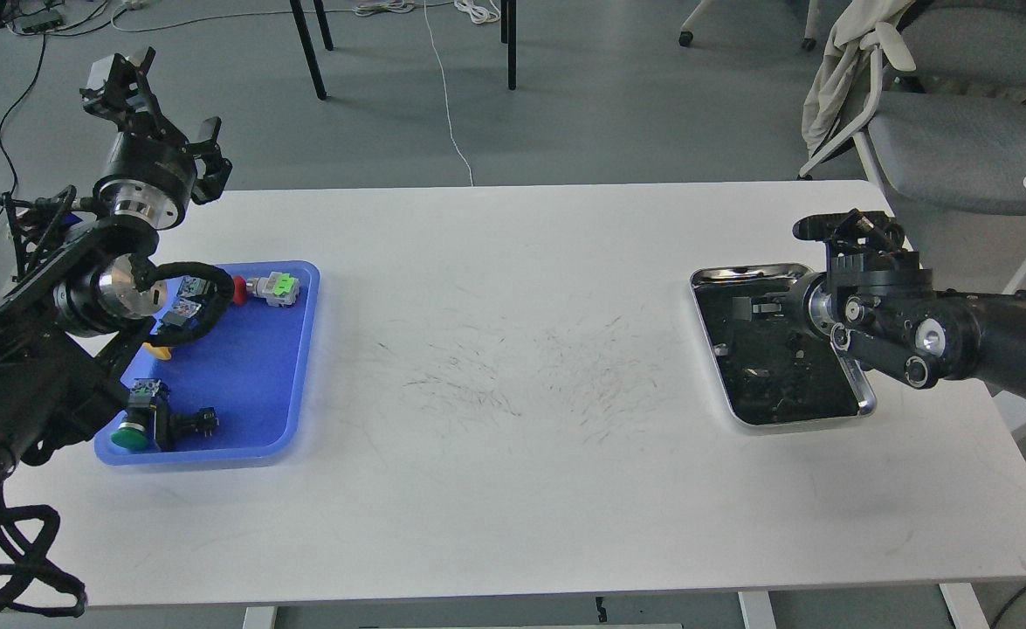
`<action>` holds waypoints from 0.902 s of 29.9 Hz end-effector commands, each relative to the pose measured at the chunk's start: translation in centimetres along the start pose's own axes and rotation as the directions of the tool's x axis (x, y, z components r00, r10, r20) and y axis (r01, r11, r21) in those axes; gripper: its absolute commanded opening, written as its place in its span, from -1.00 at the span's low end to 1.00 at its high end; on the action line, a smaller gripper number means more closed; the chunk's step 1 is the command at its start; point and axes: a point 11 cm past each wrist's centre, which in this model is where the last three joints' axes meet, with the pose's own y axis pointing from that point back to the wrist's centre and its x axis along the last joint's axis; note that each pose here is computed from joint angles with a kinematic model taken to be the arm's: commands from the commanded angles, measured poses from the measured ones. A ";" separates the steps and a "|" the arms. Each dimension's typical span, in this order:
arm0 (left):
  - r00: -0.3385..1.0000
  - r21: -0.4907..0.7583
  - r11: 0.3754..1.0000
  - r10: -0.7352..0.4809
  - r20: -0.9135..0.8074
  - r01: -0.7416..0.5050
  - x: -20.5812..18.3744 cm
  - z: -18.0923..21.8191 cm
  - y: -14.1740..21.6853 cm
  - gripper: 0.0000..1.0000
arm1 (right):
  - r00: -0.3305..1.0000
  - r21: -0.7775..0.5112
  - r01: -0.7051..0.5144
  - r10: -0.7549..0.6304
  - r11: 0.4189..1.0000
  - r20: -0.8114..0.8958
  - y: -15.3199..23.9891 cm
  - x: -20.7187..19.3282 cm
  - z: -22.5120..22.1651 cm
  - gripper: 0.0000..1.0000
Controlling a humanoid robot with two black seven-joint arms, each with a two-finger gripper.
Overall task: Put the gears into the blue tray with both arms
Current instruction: 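Reach the right gripper into the steel tray and grasp a small black gear, then lift the black gear with the right gripper and carry it toward table center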
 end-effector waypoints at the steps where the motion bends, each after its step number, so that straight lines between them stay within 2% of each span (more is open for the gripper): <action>1: 1.000 0.001 1.000 0.000 -0.002 0.000 -0.1 -0.1 0.0 0.97 | 1.000 -0.005 -0.002 0.002 1.000 0.001 -0.3 -0.2 -0.1 0.60; 13: 1.000 -0.002 1.000 0.009 0.007 -0.009 0.3 0.1 0.1 0.97 | 1.000 -0.018 -0.005 0.005 1.000 -0.001 -1.0 -0.4 -0.7 0.22; 20: 1.000 -0.001 1.000 0.010 0.007 -0.010 0.3 0.0 0.1 0.97 | 1.000 -0.033 -0.014 0.014 0.999 0.004 -1.0 -0.1 0.0 0.11; 25: 1.000 -0.001 1.000 0.010 0.007 -0.010 0.3 0.0 0.1 0.97 | 1.000 -0.027 0.000 0.000 1.000 -0.016 -1.2 -0.8 0.2 -0.10; 27: 1.000 -0.001 1.000 0.011 0.007 -0.011 0.4 0.0 0.1 0.97 | 1.000 -0.024 0.003 -0.004 1.000 -0.026 -1.2 -0.9 0.3 -0.24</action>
